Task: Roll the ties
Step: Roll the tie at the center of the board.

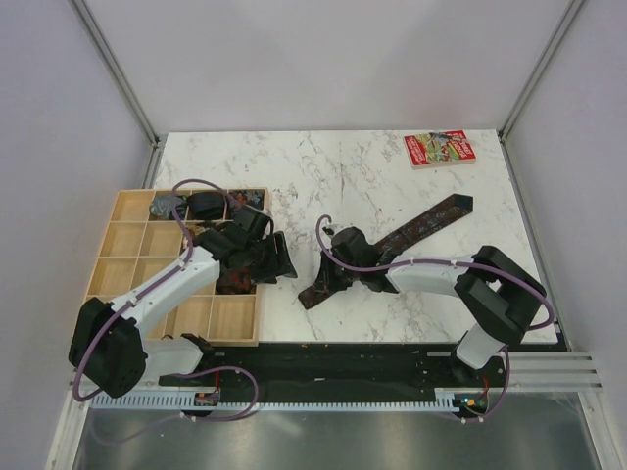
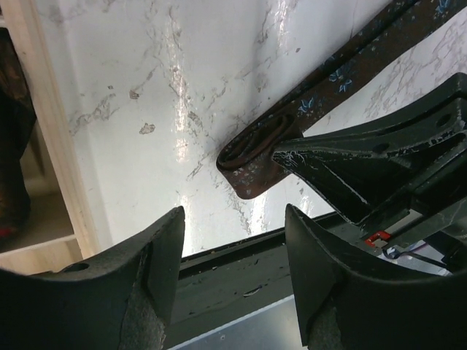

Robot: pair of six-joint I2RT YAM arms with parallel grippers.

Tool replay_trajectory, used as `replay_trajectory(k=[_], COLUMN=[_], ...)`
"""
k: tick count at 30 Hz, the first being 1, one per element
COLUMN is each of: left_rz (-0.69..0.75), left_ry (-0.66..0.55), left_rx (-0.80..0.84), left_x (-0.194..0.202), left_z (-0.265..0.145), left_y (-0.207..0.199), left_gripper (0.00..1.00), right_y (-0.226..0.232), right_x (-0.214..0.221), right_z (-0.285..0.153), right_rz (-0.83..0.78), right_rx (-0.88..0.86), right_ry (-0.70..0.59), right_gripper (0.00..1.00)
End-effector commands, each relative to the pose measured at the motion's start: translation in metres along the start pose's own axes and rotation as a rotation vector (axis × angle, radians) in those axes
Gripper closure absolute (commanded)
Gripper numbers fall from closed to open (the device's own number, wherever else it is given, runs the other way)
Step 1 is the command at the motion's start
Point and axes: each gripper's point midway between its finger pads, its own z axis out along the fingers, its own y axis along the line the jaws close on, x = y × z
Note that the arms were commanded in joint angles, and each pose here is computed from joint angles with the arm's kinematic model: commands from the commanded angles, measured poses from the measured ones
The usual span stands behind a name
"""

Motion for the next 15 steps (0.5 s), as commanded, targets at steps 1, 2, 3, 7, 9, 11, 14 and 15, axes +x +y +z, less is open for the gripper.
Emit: replay_trajectory(k=[1,2,3,7,9,11,14,15], left_rz=[-0.003,0.002,0.002,-0.008,-0.005,-0.016,-0.035,-0.044], left_ry=[0.001,0.004,0.004,0.024,0.040,0.045,0.045,0.047], left_rx=[0.115,0.125,0.134,0.151,0.153,0.144,0.108,0.099], left_x=[0.008,0.011,0.013,0.024,0.031,0.034,0.037,0.038], left_z=[0.003,0.004,0.007,0.019,0.024,0.031,0.039,0.042], left_y=[-0.017,-0.020,-0.021,-0.030,-0.033,-0.034,-0.027,-0.025], left_gripper=[0.37,0.37,0.37,0.38,0.38,0.38,0.38,0.38], right_y=[-0.010,-0.012,-0.016,-0.023,-0.024,-0.026,-0.029,-0.028], right_x=[0.006,0.007,0.006,0.010,0.010,0.011,0.013,0.013], right_z=[0.005,0.005,0.004,0.005,0.005,0.006,0.007,0.008], right_rz=[-0.001,0.000,0.004,0.013,0.017,0.018,0.022,0.020], right_rx=[-0.007,-0.005,0.000,0.005,-0.001,-0.003,-0.003,-0.009], right_ry=[0.002,0.002,0.000,0.002,0.000,0.003,0.005,0.002], right_gripper=[1.00,1.00,1.00,1.00,1.00,1.00,1.00,1.00])
